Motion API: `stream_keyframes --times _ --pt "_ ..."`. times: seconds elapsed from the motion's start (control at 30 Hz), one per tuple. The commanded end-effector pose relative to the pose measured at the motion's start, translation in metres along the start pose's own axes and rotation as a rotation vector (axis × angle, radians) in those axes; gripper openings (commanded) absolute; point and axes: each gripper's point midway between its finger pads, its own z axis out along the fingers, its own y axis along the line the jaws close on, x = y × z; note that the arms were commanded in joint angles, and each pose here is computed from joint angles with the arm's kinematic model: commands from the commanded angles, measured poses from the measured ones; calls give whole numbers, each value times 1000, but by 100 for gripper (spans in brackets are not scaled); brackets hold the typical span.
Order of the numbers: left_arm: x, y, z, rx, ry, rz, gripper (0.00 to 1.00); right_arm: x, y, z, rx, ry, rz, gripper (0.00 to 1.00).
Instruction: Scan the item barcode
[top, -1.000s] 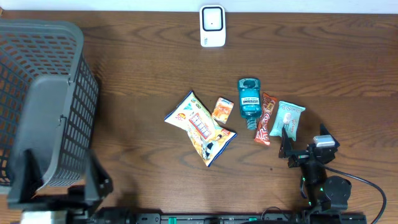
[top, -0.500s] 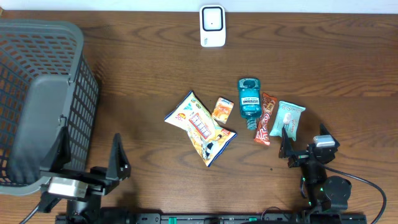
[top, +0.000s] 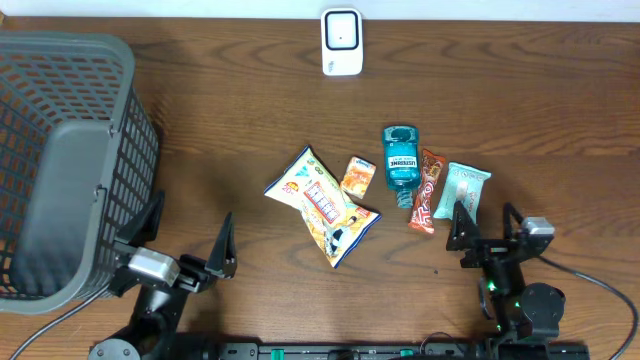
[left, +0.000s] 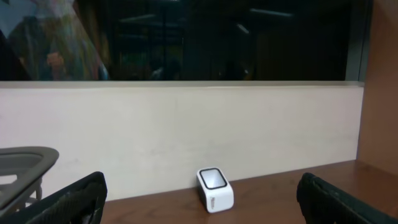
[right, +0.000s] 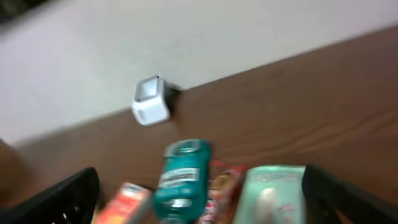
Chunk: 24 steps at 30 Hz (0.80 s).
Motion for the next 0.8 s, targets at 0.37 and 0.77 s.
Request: stream_keyframes --times 0.37,0.77 --pt "14 -4 1 34 15 -30 98 -49 79 -18 -359 -55 106 99" --pt "36 -23 3 167 30 -29 98 -78 99 12 -284 209 17 99"
